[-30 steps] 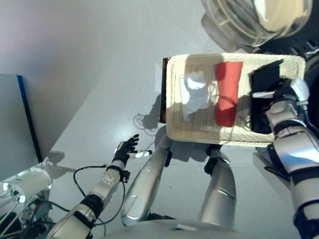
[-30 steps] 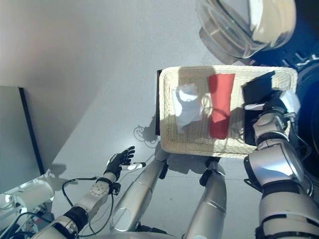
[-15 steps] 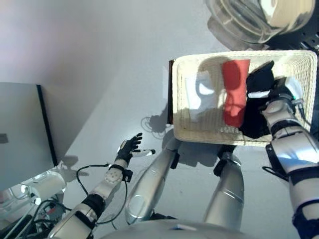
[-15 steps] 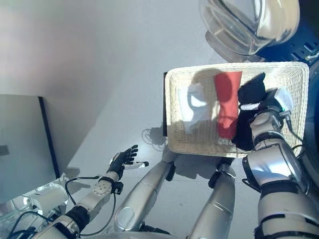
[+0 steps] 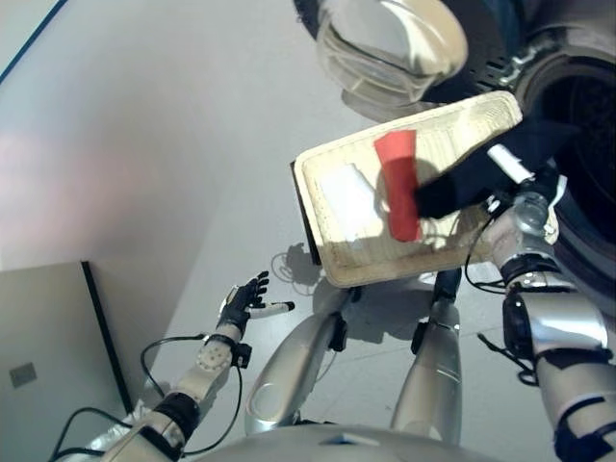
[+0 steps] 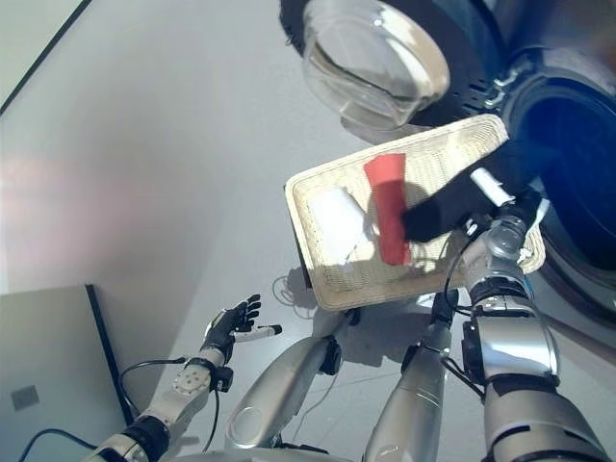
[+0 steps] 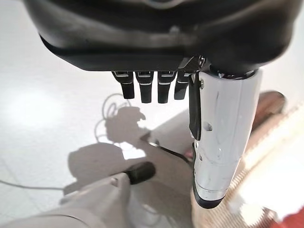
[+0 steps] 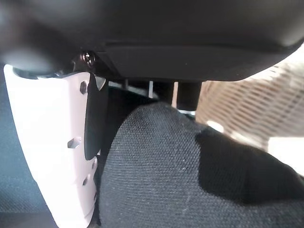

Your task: Pick up the clothes and place them into the washing machine

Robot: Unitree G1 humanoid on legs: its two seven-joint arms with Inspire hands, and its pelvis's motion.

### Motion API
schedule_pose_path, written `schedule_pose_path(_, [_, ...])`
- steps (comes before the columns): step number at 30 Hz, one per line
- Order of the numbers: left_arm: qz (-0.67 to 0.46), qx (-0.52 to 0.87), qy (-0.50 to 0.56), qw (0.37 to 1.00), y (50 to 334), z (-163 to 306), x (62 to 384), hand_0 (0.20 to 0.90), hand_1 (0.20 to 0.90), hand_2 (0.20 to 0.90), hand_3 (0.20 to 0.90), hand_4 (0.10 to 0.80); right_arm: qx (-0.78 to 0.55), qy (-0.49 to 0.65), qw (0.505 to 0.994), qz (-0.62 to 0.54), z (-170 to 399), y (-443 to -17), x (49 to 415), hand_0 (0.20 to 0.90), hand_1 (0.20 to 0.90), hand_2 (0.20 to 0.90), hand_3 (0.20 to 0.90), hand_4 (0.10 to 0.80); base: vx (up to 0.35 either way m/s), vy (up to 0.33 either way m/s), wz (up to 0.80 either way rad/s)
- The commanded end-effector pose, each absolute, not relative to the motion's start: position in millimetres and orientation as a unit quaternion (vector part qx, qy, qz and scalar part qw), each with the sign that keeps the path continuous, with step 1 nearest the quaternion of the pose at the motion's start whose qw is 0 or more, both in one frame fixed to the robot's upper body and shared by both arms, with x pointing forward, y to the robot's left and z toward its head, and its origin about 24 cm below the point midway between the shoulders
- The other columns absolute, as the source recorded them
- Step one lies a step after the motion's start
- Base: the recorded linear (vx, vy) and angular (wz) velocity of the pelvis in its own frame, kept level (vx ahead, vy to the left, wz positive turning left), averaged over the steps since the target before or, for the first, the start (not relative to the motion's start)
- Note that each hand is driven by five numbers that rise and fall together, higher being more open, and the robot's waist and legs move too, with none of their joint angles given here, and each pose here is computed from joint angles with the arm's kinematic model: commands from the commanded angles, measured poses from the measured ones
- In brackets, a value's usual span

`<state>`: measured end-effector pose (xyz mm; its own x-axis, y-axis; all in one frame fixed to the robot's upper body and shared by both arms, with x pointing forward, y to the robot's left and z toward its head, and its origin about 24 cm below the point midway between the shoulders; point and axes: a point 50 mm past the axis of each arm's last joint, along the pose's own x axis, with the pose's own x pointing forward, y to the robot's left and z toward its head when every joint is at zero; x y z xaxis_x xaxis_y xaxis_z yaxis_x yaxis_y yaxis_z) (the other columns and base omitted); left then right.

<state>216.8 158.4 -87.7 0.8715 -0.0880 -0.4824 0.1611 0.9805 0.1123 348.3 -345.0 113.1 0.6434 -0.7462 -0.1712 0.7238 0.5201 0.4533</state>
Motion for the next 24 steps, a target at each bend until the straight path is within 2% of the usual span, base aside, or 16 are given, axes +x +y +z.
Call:
schedule_pose_path(1, [-0.029, 0.065, 0.248, 0.966, 169.6, -91.7, 210.3, 0.9, 0.9, 0.9, 0.9, 0.8, 0.313, -0.198, 0.836, -0.405, 179.0, -364.3, 345.2, 0.2, 0.2, 0.2, 0.2, 0.3, -0.021, -0.038, -0.09])
schedule_pose_path(7, [-0.031, 0.056, 0.275, 0.959, 164.9, -101.8, 199.5, 0.9, 0.9, 0.9, 0.9, 0.8, 0.403, -0.286, 0.772, -0.4, 213.3, -369.6, 340.7, 0.2, 0.2, 0.2, 0.2, 0.3, -0.018, -0.027, -0.15])
schedule_pose_path(15, [-0.036, 0.061, 0.292, 0.954, 166.3, -107.5, 189.6, 0.9, 0.9, 0.9, 0.9, 0.8, 0.369, -0.367, 0.77, -0.369, 280.5, -368.3, 335.5, 0.2, 0.2, 0.2, 0.2, 0.3, -0.012, -0.005, -0.03])
schedule_pose_path(24, [-0.015, 0.073, 0.297, 0.952, 177.0, -108.2, 188.7, 0.9, 0.9, 0.9, 0.9, 0.8, 0.332, -0.42, 0.756, -0.377, 323.3, -368.4, 322.3, 0.2, 0.2, 0.2, 0.2, 0.3, -0.007, -0.004, -0.05])
